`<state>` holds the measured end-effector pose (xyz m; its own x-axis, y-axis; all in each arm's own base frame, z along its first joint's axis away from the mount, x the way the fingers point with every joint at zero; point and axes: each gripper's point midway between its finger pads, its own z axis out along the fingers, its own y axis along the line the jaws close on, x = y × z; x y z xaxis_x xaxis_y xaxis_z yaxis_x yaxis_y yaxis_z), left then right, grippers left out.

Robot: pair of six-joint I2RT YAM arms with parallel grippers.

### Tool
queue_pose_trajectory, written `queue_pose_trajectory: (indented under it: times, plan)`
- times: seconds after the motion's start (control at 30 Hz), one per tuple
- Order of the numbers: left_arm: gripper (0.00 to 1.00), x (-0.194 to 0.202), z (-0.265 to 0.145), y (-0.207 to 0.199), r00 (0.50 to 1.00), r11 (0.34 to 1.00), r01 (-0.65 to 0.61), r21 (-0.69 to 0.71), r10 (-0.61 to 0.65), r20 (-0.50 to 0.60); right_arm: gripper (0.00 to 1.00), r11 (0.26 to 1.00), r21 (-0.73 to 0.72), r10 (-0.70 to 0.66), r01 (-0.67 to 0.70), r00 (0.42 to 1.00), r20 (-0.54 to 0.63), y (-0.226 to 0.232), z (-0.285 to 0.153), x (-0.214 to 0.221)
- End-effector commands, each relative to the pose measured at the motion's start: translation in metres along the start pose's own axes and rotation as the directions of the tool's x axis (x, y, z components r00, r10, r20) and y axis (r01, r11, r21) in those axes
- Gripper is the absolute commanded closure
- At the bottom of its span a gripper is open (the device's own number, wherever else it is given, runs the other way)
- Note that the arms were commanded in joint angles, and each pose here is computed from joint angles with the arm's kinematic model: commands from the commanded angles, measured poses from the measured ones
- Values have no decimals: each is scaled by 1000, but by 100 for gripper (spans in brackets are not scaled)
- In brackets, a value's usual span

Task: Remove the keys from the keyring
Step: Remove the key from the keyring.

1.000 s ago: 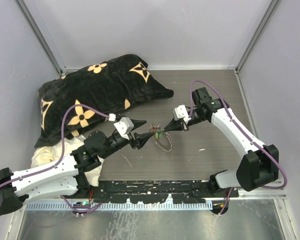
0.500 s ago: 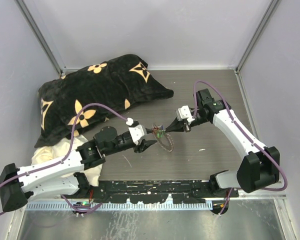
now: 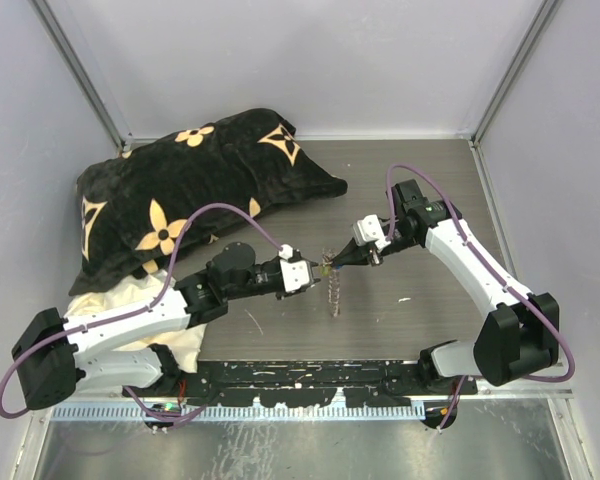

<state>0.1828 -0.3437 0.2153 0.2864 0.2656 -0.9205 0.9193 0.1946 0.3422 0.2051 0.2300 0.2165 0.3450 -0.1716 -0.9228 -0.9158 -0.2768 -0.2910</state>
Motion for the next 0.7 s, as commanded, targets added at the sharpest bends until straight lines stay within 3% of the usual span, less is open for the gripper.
queue_pose_trajectory:
  times: [0.0, 0.37, 0.67]
  plan:
    - [66, -50, 5, 22, 987, 998, -41, -41, 47, 151, 99, 998, 12, -63, 63, 996, 65, 0, -1, -22]
    - [73, -52, 12, 28, 987, 998, -2, -55, 11, 160, 99, 998, 9, -65, 64, 996, 67, 0, -1, -22]
    - [85, -52, 14, 32, 989, 997, 17, -70, -6, 150, 99, 998, 9, -63, 62, 996, 66, 1, -1, -22]
